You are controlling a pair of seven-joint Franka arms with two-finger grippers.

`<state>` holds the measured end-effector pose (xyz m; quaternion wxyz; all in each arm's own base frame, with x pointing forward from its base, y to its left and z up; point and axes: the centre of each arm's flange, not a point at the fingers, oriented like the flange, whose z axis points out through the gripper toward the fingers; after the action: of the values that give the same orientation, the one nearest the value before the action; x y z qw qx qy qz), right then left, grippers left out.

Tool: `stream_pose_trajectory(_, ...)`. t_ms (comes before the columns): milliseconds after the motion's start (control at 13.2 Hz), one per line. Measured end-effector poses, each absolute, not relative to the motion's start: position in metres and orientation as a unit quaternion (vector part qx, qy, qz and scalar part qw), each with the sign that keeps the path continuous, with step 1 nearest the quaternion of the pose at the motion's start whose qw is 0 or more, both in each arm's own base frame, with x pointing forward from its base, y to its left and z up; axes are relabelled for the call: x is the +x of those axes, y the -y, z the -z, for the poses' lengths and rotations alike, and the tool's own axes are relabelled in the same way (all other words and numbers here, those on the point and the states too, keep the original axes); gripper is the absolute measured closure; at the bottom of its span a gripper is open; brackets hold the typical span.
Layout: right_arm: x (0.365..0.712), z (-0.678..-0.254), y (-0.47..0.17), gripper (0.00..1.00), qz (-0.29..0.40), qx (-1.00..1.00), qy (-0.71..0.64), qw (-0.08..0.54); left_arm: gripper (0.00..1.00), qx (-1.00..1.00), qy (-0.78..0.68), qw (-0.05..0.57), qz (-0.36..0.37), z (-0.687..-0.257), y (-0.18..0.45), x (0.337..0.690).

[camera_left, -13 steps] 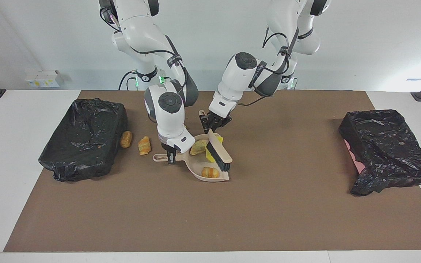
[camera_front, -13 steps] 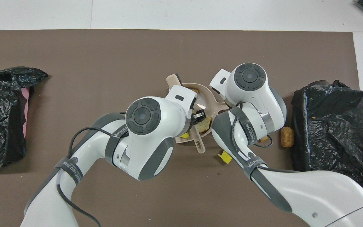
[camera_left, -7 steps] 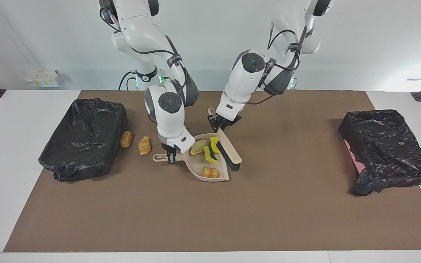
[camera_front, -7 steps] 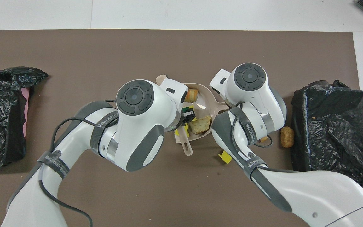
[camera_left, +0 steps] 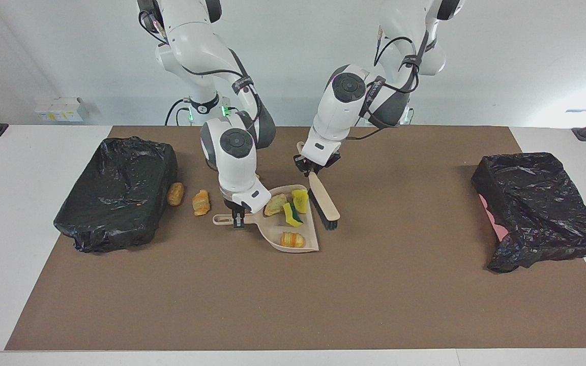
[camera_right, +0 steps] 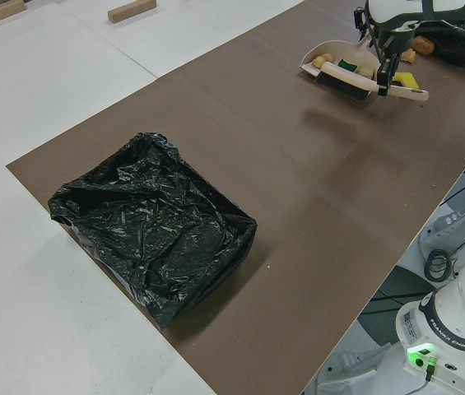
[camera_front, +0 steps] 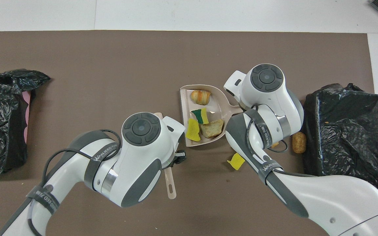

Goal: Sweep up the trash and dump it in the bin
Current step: 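Carry the loaded dustpan with the right gripper toward the right bag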

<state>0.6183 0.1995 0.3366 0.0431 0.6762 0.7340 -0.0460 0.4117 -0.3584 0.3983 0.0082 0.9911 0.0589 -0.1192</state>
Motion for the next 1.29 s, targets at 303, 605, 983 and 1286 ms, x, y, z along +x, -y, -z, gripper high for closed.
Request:
stream_pose_trajectory(303, 0.626, -0.357, -0.18, 0.67, 0.032, 0.689, -0.722, 0.051, 0.74, 0.994, 0.001, -0.019, 0.111, -0.38, 0.358, 0.315)
stream_pose_trajectory(605, 0.625, -0.361, -0.183, 0.67, 0.029, 0.688, -0.723, 0.052, 0.74, 0.994, 0.021, -0.036, 0.101, -0.362, 0.344, 0.257)
stream_pose_trajectory(983, 0.627, -0.377, -0.182, 0.67, 0.018, 0.689, -0.722, 0.059, 0.74, 0.995, -0.001, -0.027, 0.098, -0.343, 0.337, 0.254)
stream_pose_trajectory(1286, 0.613, -0.446, -0.145, 0.67, 0.025, 0.709, -0.702, 0.064, 0.52, 0.994, -0.015, -0.017, 0.105, -0.342, 0.336, 0.257)
